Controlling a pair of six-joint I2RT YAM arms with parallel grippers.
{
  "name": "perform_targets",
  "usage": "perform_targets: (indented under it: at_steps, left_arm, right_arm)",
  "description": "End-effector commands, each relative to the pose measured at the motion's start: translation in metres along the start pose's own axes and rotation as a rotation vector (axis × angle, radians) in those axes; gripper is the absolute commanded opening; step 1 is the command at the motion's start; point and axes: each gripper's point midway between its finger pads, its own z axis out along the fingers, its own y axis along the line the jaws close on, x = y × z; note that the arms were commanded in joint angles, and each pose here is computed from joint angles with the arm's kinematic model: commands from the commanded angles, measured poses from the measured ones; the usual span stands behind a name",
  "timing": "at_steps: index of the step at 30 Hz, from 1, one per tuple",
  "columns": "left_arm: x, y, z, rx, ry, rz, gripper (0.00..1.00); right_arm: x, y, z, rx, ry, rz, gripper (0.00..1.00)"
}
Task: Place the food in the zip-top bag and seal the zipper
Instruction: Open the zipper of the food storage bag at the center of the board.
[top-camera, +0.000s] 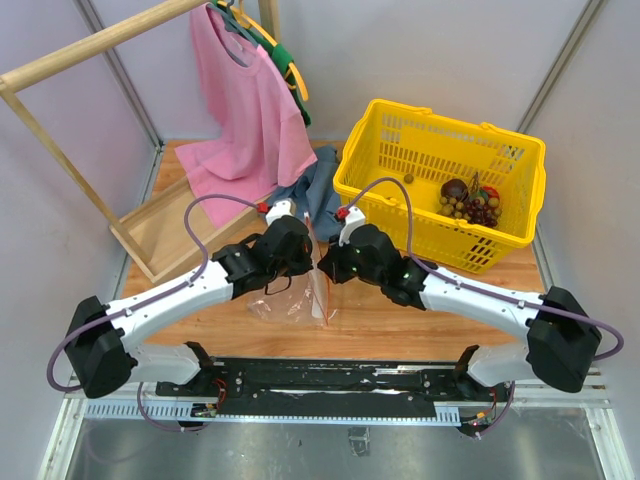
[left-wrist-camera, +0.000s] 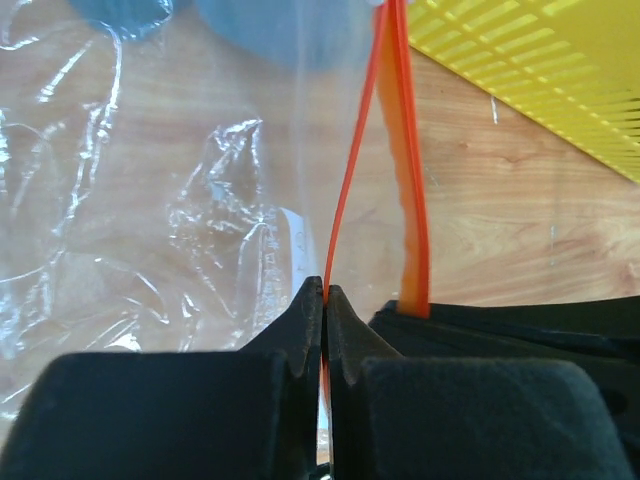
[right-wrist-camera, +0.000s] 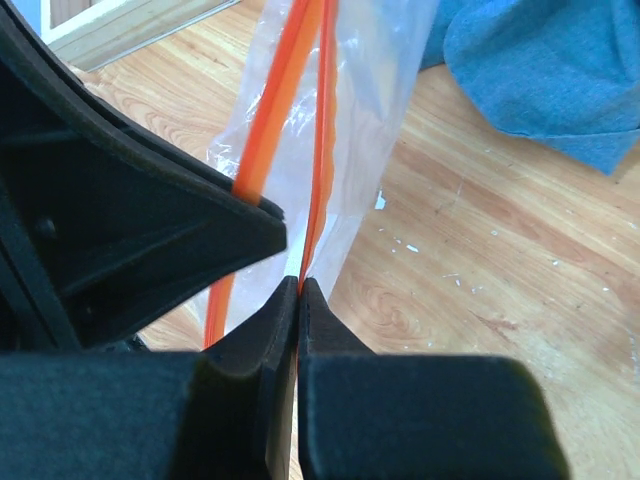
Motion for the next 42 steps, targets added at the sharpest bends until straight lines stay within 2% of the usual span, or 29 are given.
perform_targets:
  at_steps: [1, 8, 18, 21, 26, 31, 34, 38, 42]
  left_arm:
    - [-0.022, 0.008, -0.018, -0.062, -0.068, 0.025, 0.00]
    - [-0.056, 0.013, -0.059, -0.107, -0.130, 0.084, 0.00]
    - [-0.080, -0.004, -0.103, -0.044, -0.106, 0.144, 0.00]
    - [-0.076, -0.013, -0.101, -0.007, -0.082, 0.156, 0.00]
    - [-0.064, -0.048, -0.090, 0.160, -0.030, 0.162, 0.00]
    - [-0.058, -0.068, -0.086, 0.254, -0.008, 0.163, 0.00]
    - [-0.059, -0.070, -0.087, 0.262, -0.013, 0.166, 0.00]
    - [-0.060, -0.071, -0.092, 0.277, -0.019, 0.166, 0.00]
    - [-0.065, -0.052, -0.097, 0.196, -0.044, 0.160, 0.00]
  right_arm:
    - [-0.030, 0.003, -0.015, 0.035, -0.071, -0.058, 0.01]
    - [-0.061, -0.017, -0.040, 0.165, -0.135, -0.186, 0.01]
    - [-0.108, -0.052, -0.087, 0.438, -0.191, -0.307, 0.01]
    - [-0.111, -0.041, -0.087, 0.371, -0.215, -0.316, 0.09]
    - [-0.105, -0.007, -0.068, 0.162, -0.232, -0.313, 0.28]
    - [-0.097, 0.004, -0.050, 0.097, -0.200, -0.324, 0.46]
    - [-0.092, 0.005, -0.042, 0.089, -0.184, -0.326, 0.53]
    - [-0.089, -0.001, -0.034, 0.121, -0.165, -0.338, 0.51]
    - [-0.090, -0.035, -0.038, 0.307, -0.136, -0.382, 0.30]
